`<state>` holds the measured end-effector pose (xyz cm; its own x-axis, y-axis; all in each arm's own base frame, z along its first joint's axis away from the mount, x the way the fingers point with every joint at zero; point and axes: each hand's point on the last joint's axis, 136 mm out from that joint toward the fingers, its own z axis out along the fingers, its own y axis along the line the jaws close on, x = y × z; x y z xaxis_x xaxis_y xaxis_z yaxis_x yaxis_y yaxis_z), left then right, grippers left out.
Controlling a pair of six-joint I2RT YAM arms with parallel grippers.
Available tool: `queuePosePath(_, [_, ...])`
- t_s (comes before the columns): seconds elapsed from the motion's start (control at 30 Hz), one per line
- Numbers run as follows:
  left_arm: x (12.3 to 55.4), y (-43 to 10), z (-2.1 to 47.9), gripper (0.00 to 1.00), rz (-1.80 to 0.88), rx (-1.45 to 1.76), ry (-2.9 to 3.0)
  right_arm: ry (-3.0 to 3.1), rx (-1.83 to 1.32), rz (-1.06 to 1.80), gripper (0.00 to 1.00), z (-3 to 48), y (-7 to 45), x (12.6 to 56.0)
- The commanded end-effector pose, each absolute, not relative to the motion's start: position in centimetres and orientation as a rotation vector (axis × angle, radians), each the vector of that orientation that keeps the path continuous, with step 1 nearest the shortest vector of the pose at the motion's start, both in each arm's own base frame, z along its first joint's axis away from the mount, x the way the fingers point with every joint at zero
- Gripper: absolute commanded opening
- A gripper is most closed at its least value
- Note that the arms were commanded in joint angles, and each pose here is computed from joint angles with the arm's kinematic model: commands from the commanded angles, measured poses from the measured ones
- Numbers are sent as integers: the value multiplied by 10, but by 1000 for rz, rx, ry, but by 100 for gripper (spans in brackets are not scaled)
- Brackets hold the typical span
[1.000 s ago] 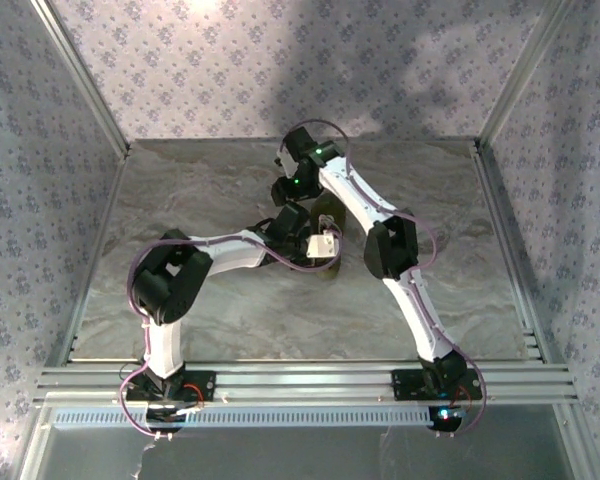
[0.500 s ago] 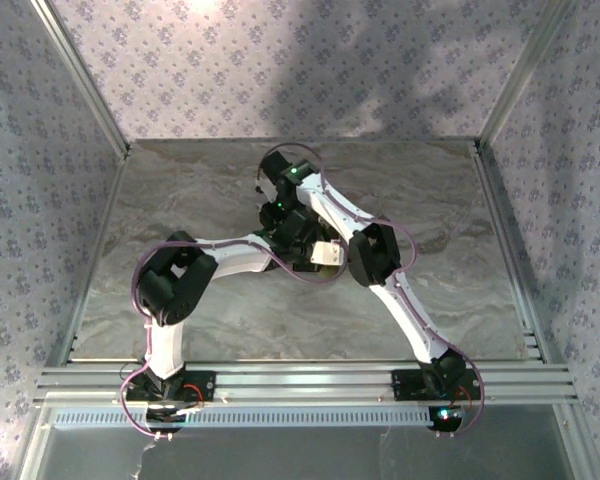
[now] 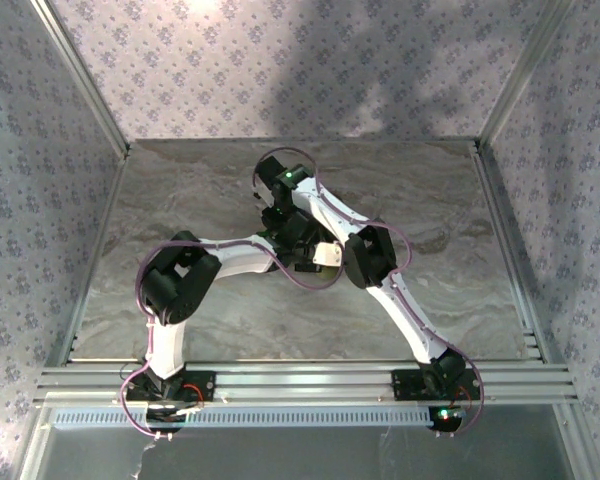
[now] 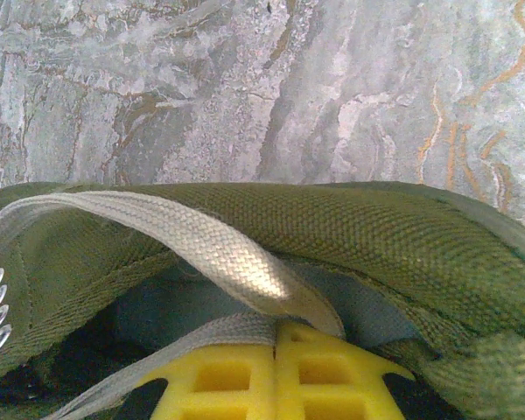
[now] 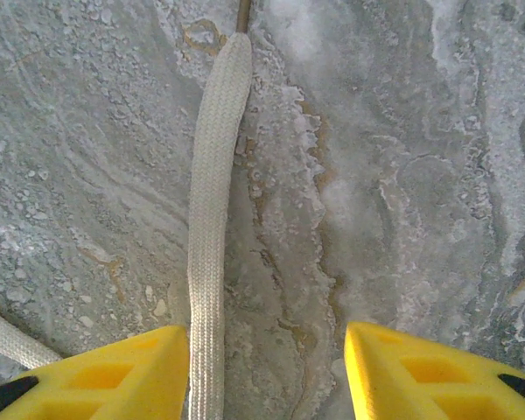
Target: Tie the shoes
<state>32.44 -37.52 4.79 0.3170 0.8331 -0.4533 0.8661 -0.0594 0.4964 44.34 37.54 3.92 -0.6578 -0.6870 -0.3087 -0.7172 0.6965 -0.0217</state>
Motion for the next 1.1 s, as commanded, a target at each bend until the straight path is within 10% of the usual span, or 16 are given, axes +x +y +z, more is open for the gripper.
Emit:
queuePosePath(0.0, [299,-360,-6,0,-58,2054,1577,2643,-1258,129,50,6,390,415])
queuePosePath(0.6, [297,-359,-14,0,-53,2069,1584,2728,-1387,101,46,-36,378,391])
queuePosePath(1.07, [297,-357,-17,0,-52,2072,1595,2687,-1365,212,10,4,391,388])
